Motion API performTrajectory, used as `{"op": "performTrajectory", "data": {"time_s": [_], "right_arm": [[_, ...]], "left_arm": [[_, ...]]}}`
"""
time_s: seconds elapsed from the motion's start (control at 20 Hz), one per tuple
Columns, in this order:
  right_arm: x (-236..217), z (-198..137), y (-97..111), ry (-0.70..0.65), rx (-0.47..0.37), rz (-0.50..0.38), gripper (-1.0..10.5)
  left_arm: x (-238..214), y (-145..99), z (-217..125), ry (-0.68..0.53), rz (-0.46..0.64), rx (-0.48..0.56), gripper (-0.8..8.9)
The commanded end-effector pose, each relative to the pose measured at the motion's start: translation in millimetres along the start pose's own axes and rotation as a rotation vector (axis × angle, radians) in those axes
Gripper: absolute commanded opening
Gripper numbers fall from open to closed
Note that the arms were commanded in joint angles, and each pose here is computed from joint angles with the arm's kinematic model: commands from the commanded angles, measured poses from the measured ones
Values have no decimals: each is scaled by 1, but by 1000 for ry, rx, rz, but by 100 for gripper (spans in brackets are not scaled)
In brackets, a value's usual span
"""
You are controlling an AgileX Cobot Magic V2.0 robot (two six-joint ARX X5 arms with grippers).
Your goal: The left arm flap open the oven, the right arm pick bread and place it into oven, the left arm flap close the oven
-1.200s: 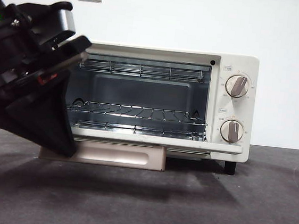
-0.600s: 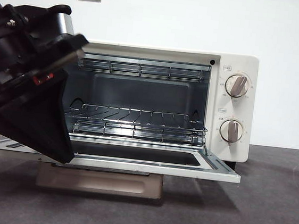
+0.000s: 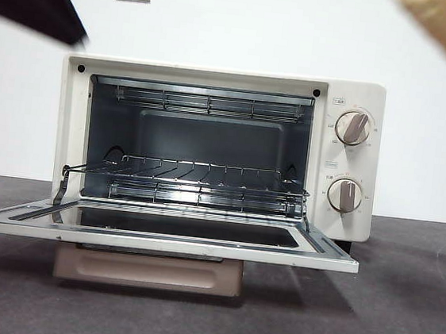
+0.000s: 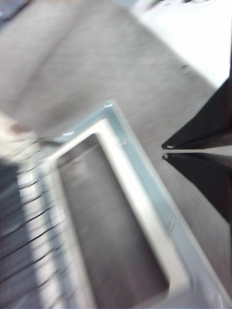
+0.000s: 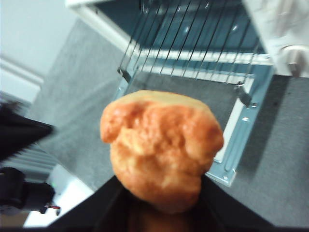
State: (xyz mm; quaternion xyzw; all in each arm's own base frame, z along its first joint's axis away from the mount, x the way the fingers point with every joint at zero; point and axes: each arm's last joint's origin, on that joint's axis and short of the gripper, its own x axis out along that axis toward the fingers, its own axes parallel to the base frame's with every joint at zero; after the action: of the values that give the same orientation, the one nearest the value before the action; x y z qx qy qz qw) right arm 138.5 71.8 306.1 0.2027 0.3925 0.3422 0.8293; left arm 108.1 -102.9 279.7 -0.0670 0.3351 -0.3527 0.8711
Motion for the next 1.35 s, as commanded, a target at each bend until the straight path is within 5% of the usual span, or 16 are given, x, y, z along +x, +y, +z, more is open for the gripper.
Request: {"op": "performTrajectory", "data": {"time_s": [0.05,0.4,0.7,1.35], "right_arm": [[28,10,5,20,-8,1,140],[110,20,10,69,3,45,141],[165,28,1,-4,18,-63,141],[180,43,-7,-261,133,-188,141]], "left_arm": [[-25,-5,6,-68,32,4,16],[-69,-6,-4,-148,49,72,16],[-86,-7,-6,-210,69,82,16],[-86,-5,-11,-153,96,84,16]]}}
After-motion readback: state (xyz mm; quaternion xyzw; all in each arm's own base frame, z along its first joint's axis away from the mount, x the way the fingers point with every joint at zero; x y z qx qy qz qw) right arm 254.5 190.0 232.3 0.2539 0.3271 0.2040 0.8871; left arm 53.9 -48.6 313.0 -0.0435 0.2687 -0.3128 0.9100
